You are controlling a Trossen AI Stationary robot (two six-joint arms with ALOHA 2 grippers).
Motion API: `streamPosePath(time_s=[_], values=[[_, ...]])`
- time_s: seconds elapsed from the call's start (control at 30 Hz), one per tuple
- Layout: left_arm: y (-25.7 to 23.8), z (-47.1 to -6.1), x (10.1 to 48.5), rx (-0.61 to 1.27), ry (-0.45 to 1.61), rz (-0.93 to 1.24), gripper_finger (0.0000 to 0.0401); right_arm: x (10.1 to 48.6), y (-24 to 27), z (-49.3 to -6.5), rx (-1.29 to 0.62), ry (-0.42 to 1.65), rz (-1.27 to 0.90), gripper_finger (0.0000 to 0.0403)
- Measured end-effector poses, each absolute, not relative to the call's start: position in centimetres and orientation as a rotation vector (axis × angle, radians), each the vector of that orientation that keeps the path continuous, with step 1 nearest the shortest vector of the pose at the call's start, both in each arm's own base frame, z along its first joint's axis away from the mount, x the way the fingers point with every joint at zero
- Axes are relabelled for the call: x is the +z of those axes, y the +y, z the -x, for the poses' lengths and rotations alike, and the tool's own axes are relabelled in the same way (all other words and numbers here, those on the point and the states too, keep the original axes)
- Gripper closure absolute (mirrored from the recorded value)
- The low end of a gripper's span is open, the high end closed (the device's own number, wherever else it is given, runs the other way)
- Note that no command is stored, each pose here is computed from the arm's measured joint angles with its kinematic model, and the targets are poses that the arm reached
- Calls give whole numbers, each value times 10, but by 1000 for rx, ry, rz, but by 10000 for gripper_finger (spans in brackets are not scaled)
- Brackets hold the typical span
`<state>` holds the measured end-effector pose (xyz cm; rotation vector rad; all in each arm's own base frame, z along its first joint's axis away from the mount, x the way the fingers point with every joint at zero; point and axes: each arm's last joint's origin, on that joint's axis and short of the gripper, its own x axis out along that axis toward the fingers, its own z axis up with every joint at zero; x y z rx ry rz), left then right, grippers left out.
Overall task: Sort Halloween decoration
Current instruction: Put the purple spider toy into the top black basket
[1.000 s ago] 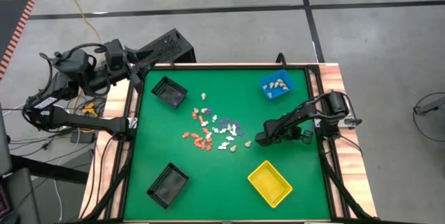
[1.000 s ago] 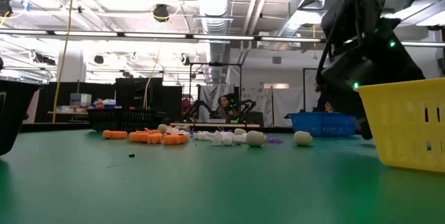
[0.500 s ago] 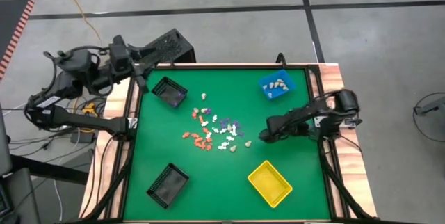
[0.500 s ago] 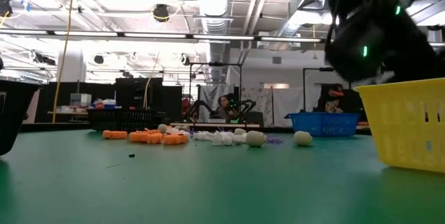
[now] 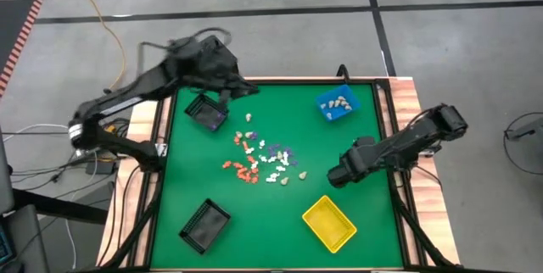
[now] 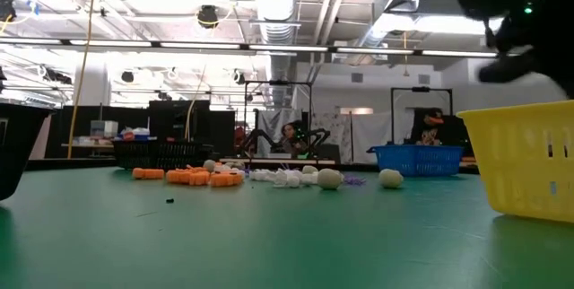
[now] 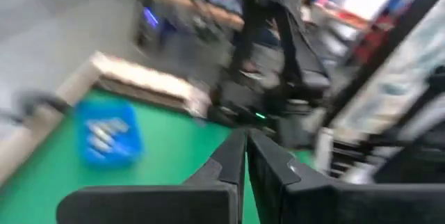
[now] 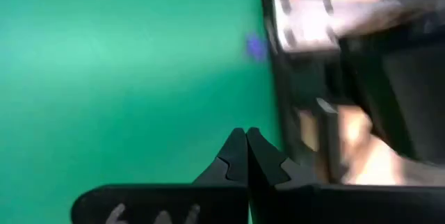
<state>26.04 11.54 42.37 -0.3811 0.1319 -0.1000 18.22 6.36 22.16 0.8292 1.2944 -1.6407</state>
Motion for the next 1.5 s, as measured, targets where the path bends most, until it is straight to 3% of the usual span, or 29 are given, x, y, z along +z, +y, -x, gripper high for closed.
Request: streamPosePath(time_s=[0.17,0.27,0.57,0.83,1.5], values=[[124,-277,409,-314,199,535,400,214,64,-192,-1273,1701,-587,389],[125,-280,405,-305,218,539,400,205,57,-200,-1048,1876,-435,389],[128,-267,415,-265,170,458,401,157,5,-222,-663,2312,-302,389],[133,-255,419,-226,158,427,401,145,-34,-220,-537,2406,-286,389],[140,-249,419,-135,158,402,401,112,-60,-173,-599,2364,-541,389]])
